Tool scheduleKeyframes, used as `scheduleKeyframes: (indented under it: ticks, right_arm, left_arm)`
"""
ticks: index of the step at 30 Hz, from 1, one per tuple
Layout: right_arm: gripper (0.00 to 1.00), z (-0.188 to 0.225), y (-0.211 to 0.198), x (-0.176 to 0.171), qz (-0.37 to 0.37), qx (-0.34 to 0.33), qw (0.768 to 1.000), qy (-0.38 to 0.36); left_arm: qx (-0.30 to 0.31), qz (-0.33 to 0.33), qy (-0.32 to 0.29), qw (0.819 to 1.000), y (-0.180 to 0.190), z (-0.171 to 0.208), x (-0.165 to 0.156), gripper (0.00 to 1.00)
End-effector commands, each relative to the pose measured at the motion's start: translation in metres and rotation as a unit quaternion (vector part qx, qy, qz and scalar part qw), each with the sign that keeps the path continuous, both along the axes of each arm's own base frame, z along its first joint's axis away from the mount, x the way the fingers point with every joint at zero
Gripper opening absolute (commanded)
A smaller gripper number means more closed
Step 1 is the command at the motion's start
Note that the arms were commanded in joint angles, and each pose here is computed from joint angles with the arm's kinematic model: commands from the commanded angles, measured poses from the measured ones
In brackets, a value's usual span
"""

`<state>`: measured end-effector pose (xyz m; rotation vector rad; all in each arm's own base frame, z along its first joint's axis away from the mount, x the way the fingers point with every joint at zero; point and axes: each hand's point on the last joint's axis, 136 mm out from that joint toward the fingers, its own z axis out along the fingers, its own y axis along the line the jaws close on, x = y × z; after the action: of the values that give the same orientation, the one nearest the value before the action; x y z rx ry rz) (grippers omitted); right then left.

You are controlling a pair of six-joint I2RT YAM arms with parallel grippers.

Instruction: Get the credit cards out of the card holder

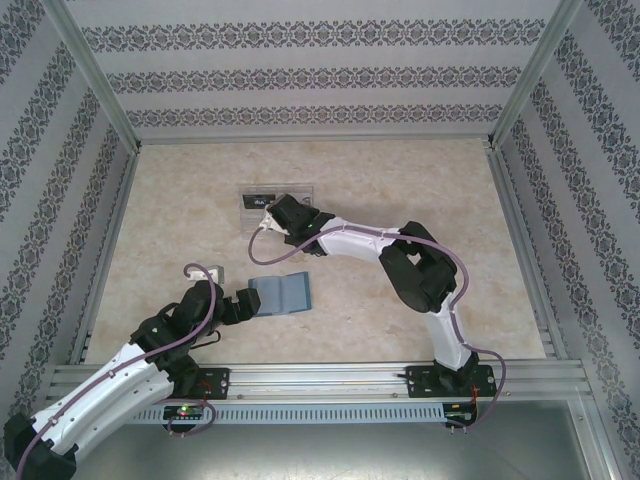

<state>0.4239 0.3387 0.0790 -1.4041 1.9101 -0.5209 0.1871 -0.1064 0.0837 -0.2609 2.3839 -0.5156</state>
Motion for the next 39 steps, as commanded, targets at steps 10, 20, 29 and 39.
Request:
scheduleKeyframes:
  ticks: [10, 20, 29, 39]
  right_arm:
    - [0.45, 0.031, -0.007, 0.006, -0.041, 0.065, 0.997, -0.03]
    - [0.45, 0.05, -0.021, -0.021, -0.056, 0.137, 0.989, -0.015]
    - [0.41, 0.067, -0.034, -0.062, -0.154, 0.303, 0.938, 0.064]
    - [0.02, 0.026, -0.033, -0.151, -0.198, 0.408, 0.862, 0.227]
  left_arm:
    - [0.007, 0.012, 0.0, 1.0, 0.005, -0.001, 0.002, 1.0]
    - [0.002, 0.006, 0.005, 1.0, -0.001, 0.002, 0.005, 1.0]
    - [-0.031, -0.022, 0.001, 0.999, -0.019, 0.011, 0.008, 0.96]
    - [-0.057, -0.029, 0.02, 0.998, -0.04, 0.007, 0.021, 0.85]
